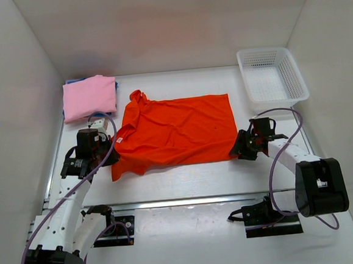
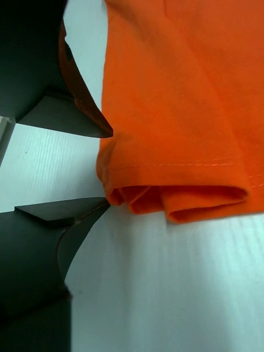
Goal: Fold and stack the t-shirts
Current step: Flatten out the tshirt
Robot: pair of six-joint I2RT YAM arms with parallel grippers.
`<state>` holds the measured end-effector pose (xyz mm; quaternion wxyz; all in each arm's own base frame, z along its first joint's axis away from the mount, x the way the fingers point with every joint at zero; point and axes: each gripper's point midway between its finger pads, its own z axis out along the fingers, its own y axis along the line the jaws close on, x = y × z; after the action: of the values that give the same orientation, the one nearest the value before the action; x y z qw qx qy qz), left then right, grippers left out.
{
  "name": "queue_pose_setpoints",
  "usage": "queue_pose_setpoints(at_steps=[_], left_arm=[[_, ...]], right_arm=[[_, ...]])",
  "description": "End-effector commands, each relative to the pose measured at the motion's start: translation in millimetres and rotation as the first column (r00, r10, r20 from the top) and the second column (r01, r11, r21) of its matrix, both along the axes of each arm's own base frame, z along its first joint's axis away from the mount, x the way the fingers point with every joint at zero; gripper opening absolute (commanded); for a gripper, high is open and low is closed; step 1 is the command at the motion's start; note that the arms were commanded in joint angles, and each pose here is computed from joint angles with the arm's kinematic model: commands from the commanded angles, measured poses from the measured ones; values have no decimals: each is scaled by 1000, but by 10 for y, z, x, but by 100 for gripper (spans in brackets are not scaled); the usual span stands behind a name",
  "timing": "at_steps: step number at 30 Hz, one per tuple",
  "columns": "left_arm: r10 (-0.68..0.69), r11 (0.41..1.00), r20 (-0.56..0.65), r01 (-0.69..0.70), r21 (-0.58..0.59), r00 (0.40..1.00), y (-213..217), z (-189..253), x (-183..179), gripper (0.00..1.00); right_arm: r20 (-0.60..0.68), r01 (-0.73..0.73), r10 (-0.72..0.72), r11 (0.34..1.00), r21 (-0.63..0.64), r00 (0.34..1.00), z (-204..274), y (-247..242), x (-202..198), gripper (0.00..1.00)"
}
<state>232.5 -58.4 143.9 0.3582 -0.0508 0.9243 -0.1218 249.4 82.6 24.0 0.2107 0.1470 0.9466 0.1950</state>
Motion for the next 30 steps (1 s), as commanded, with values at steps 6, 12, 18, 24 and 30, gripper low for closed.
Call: queue_pose_setpoints(at_steps=[6,12,18,24,30], left_arm=[[-8,1000,12,8,-19,1000,-40,-6,-13,0],[-8,1000,14,9,-29,1000,-49,-19,-16,0],[-15,995,156,30,-93,988,-150,703,225,0],[67,967,546,82,-243,835,-249,2664,478,0],[163,917,800,209,-338,578,-288,4319,-114,0]], right_arm=[[-72,0,-2,1000,-29,997,-288,-29,-107,23],[-70,-15,14,1000,-4,997,-171,-15,-122,0],[157,-30,20,998,60,987,912,-24,100,0],[494,-116,51,988,103,868,2608,-77,345,0],[738,-156,48,985,78,673,3869,-4,27,0]])
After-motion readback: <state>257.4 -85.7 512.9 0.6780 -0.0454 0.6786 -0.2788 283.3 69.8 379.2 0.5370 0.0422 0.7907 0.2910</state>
